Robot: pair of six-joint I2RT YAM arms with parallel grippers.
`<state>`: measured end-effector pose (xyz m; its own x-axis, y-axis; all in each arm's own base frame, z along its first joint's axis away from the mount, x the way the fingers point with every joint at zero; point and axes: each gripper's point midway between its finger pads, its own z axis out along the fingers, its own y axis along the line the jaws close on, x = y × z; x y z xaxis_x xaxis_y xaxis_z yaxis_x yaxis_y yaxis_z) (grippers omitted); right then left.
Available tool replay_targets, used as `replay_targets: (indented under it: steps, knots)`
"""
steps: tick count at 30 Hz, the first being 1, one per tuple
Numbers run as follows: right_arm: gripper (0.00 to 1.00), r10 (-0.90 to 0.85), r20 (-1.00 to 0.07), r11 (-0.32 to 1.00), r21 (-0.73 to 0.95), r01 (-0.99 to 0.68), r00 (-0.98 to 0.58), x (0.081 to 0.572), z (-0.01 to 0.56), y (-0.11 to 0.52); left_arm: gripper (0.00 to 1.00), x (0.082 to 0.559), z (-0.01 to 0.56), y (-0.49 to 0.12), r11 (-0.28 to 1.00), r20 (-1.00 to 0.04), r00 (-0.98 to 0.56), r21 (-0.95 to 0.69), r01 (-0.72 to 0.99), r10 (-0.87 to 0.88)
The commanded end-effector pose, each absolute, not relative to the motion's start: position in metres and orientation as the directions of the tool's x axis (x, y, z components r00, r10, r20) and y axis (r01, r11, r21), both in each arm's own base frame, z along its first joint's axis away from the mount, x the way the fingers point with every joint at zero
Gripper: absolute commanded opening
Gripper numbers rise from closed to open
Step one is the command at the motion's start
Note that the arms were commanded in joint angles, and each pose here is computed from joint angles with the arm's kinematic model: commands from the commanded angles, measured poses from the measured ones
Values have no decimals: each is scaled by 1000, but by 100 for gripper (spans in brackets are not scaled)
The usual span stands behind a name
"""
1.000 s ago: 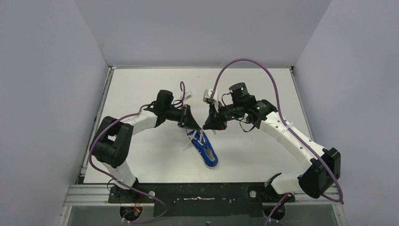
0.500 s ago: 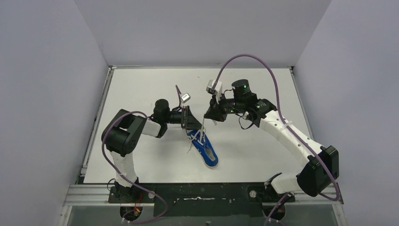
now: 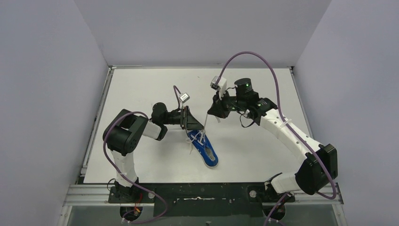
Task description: Tie the shoes
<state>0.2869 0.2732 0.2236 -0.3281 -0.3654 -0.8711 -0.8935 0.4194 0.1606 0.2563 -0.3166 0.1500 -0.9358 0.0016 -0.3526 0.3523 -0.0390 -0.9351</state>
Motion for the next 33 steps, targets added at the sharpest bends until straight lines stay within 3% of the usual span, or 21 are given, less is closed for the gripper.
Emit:
replay_targets:
  steps: [1, 11, 17, 20, 26, 33]
  knots:
    - [0, -325, -895, 450, 139, -882, -307, 303, 231, 276, 32, 250, 155, -318, -76, -418, -908, -906, 416, 4]
    - [0, -290, -902, 434, 174, -884, -320, 307, 232, 283, 34, 248, 145, -328, -17, -434, -900, -901, 434, 33]
    - [0, -249, -903, 458, 210, -864, -351, 323, 224, 291, 6, 255, 148, -320, 33, -451, -892, -891, 452, 29]
    - [0, -162, -852, 508, 360, -782, -498, 337, 212, 304, 1, 256, 152, -316, 51, -466, -884, -883, 467, 30]
    - [0, 229, -705, 602, 645, -472, -671, 359, 185, 306, 0, 254, 156, -316, 56, -467, -884, -882, 468, 27]
    - [0, 347, -468, 494, 828, -266, -813, 338, 146, 326, 0, 253, 155, -319, 60, -463, -886, -884, 463, 17]
